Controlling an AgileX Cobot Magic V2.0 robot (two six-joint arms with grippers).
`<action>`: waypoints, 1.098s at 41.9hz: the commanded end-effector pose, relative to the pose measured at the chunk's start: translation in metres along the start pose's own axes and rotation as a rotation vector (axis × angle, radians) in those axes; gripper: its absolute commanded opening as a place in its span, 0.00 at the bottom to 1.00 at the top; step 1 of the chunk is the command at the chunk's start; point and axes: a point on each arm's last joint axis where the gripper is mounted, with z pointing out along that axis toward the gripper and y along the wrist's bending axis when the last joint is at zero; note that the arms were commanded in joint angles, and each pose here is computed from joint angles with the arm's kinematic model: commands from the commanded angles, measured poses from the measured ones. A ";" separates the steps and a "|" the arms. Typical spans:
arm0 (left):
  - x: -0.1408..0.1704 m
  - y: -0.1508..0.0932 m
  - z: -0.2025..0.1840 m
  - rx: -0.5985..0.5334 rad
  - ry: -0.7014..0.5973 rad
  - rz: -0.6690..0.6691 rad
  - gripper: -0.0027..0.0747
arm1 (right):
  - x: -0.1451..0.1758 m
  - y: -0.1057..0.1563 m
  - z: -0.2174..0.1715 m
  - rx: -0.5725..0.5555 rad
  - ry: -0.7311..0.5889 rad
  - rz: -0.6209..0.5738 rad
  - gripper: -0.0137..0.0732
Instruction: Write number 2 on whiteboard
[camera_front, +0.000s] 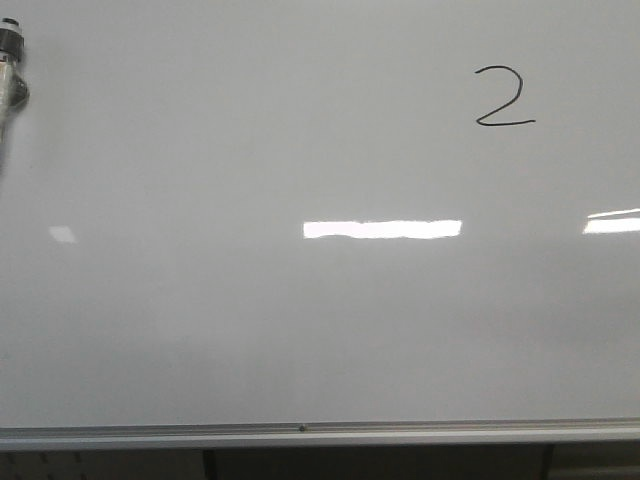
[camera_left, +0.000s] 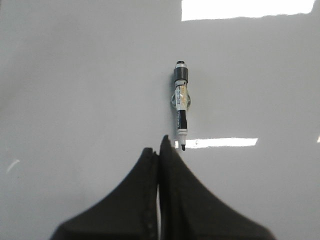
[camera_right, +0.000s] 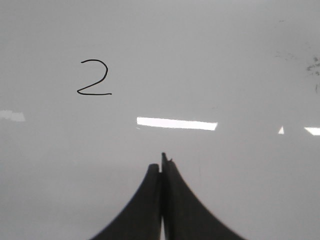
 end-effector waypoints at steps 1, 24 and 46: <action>-0.001 0.001 -0.001 -0.005 -0.079 -0.007 0.01 | -0.010 -0.001 -0.002 0.018 -0.115 -0.004 0.08; -0.001 0.001 -0.001 -0.005 -0.079 -0.007 0.01 | -0.014 -0.001 -0.002 0.010 -0.159 0.038 0.08; -0.001 0.001 -0.001 -0.005 -0.079 -0.007 0.01 | -0.014 -0.001 -0.002 0.009 -0.159 0.044 0.08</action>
